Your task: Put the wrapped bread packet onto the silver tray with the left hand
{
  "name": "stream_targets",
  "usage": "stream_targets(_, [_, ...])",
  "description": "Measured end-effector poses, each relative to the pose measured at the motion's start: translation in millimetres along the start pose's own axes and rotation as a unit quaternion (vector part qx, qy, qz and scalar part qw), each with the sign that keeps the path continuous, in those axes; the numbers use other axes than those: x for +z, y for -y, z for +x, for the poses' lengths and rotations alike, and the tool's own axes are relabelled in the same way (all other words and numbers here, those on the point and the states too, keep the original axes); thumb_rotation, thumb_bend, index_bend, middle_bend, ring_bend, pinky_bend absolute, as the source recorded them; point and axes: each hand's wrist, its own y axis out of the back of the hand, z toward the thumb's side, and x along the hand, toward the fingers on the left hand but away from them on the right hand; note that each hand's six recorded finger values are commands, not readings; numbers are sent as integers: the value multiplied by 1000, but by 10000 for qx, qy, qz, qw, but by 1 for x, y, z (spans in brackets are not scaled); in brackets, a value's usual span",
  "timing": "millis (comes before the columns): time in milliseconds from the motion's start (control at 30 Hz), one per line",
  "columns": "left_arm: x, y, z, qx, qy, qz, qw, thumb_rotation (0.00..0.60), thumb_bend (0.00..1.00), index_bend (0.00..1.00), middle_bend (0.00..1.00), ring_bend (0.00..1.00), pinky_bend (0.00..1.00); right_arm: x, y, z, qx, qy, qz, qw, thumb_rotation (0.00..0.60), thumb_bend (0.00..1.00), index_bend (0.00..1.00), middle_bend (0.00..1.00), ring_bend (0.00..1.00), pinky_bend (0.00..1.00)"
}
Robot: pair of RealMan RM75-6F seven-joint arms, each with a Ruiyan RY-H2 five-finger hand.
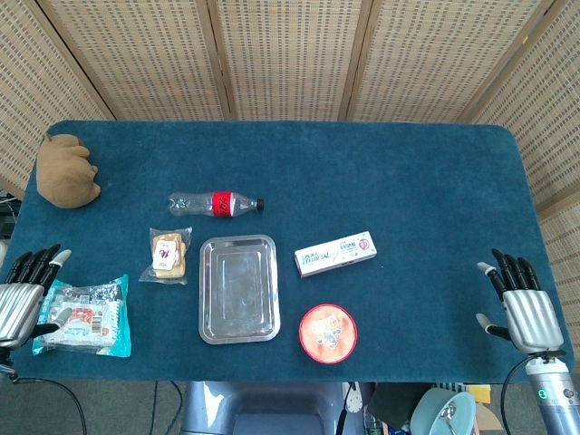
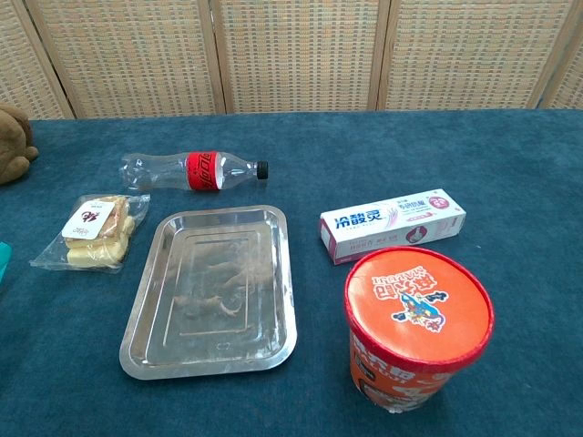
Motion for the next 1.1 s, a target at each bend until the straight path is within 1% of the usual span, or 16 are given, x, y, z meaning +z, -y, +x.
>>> stream_targets(333, [8, -1, 9, -25, 105, 43, 9999, 600, 310, 0, 0, 0, 0, -5, -3, 3, -13, 90, 26, 10000, 600, 222, 142, 0, 0, 0])
stream_targets(533, [7, -4, 11, -75, 47, 79, 9999, 600, 310, 0, 0, 0, 0, -4, -4, 2, -41, 74, 0, 10000, 600, 221, 142, 0, 0, 0])
stream_targets(767, [8, -5, 20, -250, -17, 32, 9997, 600, 312, 0, 0, 0, 0, -7, -3, 0, 16, 67, -3, 10000, 600, 221, 142, 0, 0, 0])
stream_targets(1000, [9, -6, 44, -562, -123, -176, 9982, 600, 320, 0, 0, 0, 0, -12, -5, -1, 6, 68, -39, 10000, 600, 222, 142, 0, 0, 0])
stream_targets(1100, [11, -6, 56, -685, -142, -303, 9971, 600, 342, 0, 0, 0, 0, -14, -6, -1, 4, 67, -64, 10000, 600, 222, 142, 0, 0, 0])
